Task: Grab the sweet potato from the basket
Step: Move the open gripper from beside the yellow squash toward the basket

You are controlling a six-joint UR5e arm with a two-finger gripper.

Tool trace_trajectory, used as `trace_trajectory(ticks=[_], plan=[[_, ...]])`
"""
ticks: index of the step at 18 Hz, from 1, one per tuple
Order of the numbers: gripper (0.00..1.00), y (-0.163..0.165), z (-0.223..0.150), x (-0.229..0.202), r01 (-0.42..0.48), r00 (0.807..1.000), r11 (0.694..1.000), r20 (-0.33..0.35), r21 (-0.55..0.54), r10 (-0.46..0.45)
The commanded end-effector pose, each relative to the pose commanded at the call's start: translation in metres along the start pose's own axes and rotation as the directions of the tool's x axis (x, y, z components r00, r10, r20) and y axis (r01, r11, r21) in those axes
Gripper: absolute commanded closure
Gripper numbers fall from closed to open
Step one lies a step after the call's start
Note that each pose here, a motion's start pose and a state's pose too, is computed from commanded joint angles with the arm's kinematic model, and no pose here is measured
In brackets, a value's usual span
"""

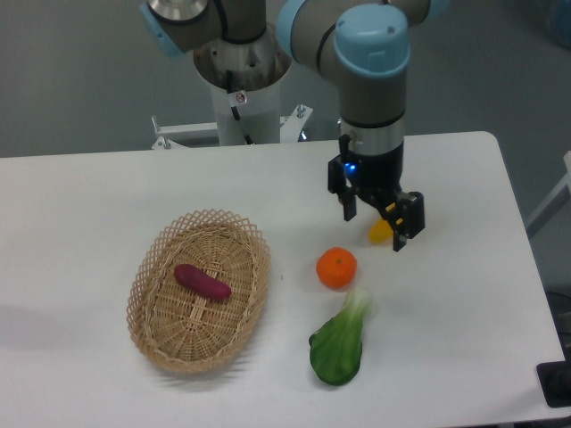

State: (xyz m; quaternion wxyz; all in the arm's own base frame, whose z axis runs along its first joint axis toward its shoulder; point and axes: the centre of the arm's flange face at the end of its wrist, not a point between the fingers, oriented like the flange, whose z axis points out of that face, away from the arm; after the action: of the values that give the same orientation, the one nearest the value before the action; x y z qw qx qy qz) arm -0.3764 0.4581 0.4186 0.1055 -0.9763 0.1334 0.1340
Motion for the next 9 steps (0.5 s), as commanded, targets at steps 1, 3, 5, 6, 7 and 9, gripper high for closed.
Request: trace_trajectory(ticks=[1,3,5,6,7,9], plan=[[0.00,-0.010,-0.009,0.005,0.014,1.000,1.000,0.010,0.013,-0.014],[0.00,-0.031,-0.010,0.019,0.018,1.000,1.000,0.012,0.025,-0.019],[0.00,-0.047,-0.010,0.035,-0.007,1.000,0.999,0.004,0.036,0.007],[0.00,-0.052,-0.008,0.044,-0.013,1.000,1.000,-0.003,0.029,0.013],[0.00,-0.055,-0.005,0.049,-0.017,1.000,0.999,-0.006,0.030,0.017],[0.00,-0.059,0.001,0.056,-0.042,0.999,0.999,-0.018,0.034,0.043]])
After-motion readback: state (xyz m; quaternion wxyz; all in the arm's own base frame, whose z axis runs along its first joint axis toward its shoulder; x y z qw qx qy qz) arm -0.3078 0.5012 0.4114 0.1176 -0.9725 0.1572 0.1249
